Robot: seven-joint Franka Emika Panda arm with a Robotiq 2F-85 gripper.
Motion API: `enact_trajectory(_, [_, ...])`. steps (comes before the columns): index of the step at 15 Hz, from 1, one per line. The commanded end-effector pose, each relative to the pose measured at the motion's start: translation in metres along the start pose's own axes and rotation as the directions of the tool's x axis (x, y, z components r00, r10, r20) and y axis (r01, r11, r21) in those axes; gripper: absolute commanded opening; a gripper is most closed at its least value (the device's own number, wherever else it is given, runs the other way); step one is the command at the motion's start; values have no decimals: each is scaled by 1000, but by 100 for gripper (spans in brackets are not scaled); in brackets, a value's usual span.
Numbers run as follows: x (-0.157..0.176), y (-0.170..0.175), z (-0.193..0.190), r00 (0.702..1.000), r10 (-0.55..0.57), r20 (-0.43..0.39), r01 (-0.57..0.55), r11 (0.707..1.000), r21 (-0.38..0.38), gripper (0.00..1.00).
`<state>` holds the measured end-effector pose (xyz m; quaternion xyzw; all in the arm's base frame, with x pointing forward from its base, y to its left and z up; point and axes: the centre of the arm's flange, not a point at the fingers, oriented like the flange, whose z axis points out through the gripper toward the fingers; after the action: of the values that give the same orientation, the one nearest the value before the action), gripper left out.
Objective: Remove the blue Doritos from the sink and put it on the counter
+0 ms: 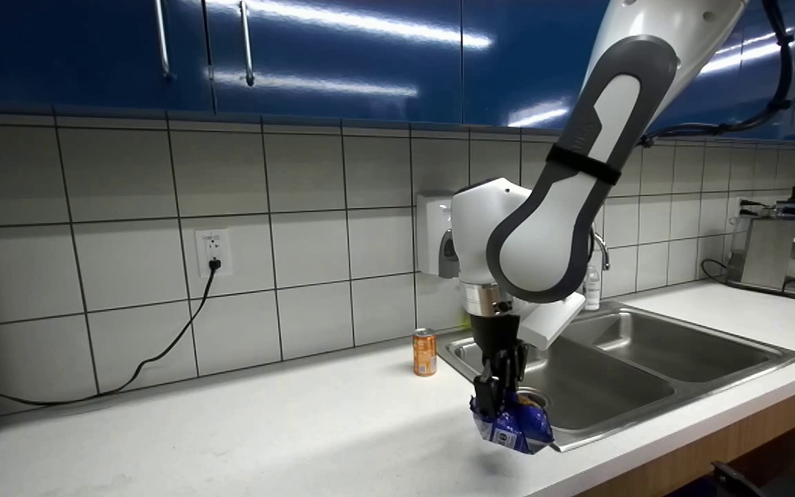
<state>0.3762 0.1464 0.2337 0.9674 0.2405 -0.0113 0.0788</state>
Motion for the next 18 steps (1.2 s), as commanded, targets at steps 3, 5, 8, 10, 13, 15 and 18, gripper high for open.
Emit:
enact_trajectory(3, [1, -1, 0, 1000, 14, 3, -14, 1000, 3, 3])
enact_trajectory(5, [1, -1, -1, 1000, 18, 4, -18, 1000, 4, 3])
enact_trajectory(8, [1, -1, -1, 1000, 20, 5, -20, 1000, 4, 3])
enact_trajectory(10, [1, -1, -1, 1000, 20, 6, -20, 1000, 4, 3])
enact_trajectory(13, [1, -1, -1, 1000, 20, 6, -20, 1000, 4, 3])
enact_trajectory(15, [1, -1, -1, 1000, 20, 6, -20, 1000, 4, 3])
enact_trajectory(18, [3, -2, 1, 1000, 21, 4, -21, 1000, 1, 1])
